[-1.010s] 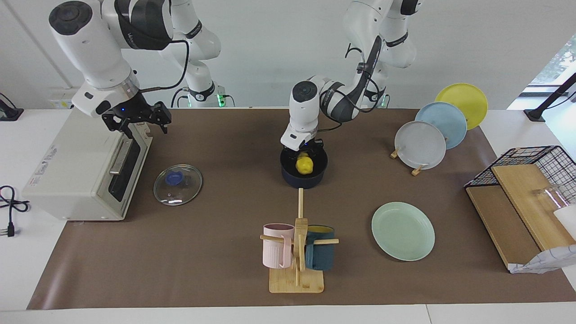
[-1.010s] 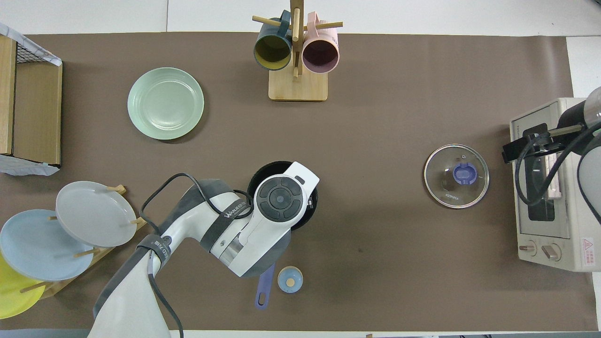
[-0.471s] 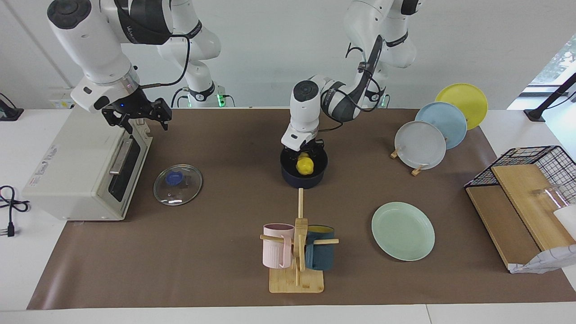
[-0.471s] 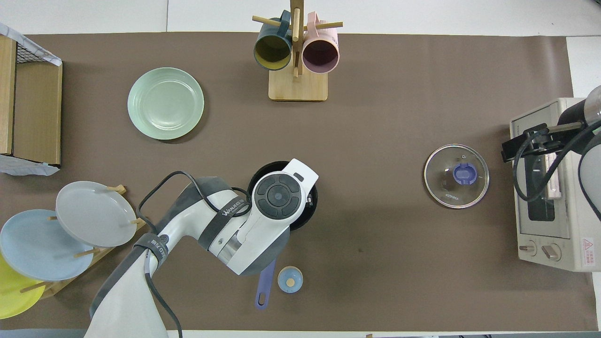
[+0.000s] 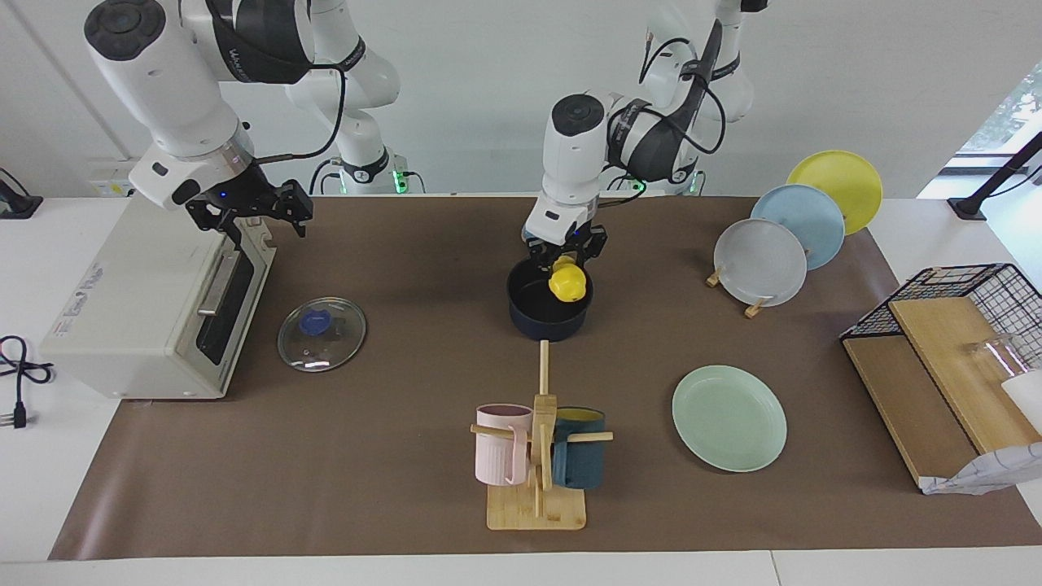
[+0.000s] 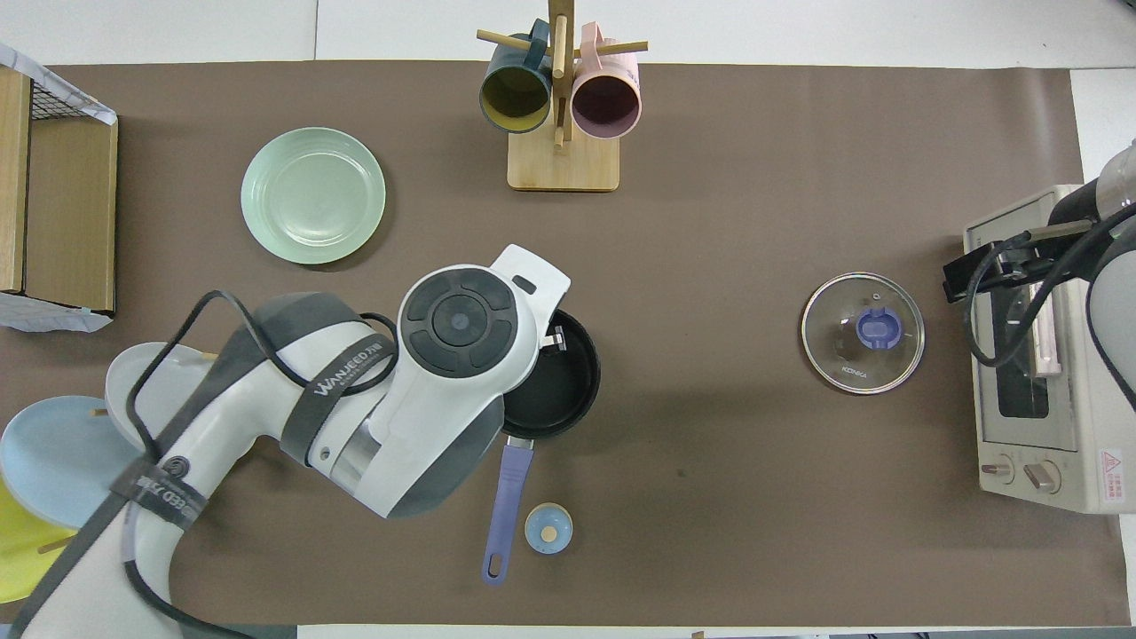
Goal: Transfer potato from pot to plate
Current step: 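Carry the potato over the pale green plate with the left gripper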
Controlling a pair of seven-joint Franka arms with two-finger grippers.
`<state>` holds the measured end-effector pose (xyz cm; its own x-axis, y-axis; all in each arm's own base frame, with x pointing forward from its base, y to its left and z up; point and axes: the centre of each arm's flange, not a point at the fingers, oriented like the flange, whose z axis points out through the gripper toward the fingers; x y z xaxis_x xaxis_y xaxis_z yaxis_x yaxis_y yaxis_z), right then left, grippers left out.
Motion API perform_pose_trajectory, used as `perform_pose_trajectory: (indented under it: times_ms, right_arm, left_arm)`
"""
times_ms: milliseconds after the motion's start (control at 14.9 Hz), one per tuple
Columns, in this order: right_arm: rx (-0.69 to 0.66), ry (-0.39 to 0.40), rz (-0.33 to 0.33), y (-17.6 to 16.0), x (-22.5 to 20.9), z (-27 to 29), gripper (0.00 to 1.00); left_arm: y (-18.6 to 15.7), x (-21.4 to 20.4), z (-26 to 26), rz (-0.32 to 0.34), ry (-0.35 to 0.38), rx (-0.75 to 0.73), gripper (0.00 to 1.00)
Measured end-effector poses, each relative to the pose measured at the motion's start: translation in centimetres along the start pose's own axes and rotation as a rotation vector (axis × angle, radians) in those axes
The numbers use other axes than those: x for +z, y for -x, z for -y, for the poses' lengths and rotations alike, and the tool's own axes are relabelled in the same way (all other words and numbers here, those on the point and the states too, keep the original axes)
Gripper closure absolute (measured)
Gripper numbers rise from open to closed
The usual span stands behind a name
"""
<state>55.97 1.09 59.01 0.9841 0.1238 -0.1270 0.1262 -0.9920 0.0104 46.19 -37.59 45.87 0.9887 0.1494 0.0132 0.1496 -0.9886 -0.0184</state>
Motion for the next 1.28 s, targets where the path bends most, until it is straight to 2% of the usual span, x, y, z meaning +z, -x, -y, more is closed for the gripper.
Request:
perform_pose_trajectory:
  times_ms: [269,538,740,942,1144,1279]
  right_arm:
    - [0.010,0.003,-0.015,-0.1,-0.2,-0.5,0.00]
    - [0.040,0.001,-0.018,0.4,-0.6,-2.1,0.00]
    - [0.054,-0.002,-0.022,1.2,-1.4,-2.7,0.00]
    - [0.069,-0.003,-0.029,1.6,-1.9,-2.3,0.00]
    - [0.070,-0.003,-0.029,1.7,-2.0,-2.2,0.00]
    - [0.071,-0.003,-0.029,1.7,-2.0,-2.2,0.00]
  left_arm:
    - [-7.7,-4.8,6.7,-0.041,0.050,0.029,0.41]
    - [-14.9,-4.0,15.3,-0.062,0.068,0.135,0.41]
    - [-18.9,-0.1,18.5,-0.100,0.074,0.197,0.41]
    - [-22.4,6.0,21.2,-0.117,0.068,0.249,0.41]
    - [-24.4,11.4,22.6,-0.133,0.067,0.253,0.41]
    - [-24.4,13.4,22.4,-0.128,0.067,0.258,0.41]
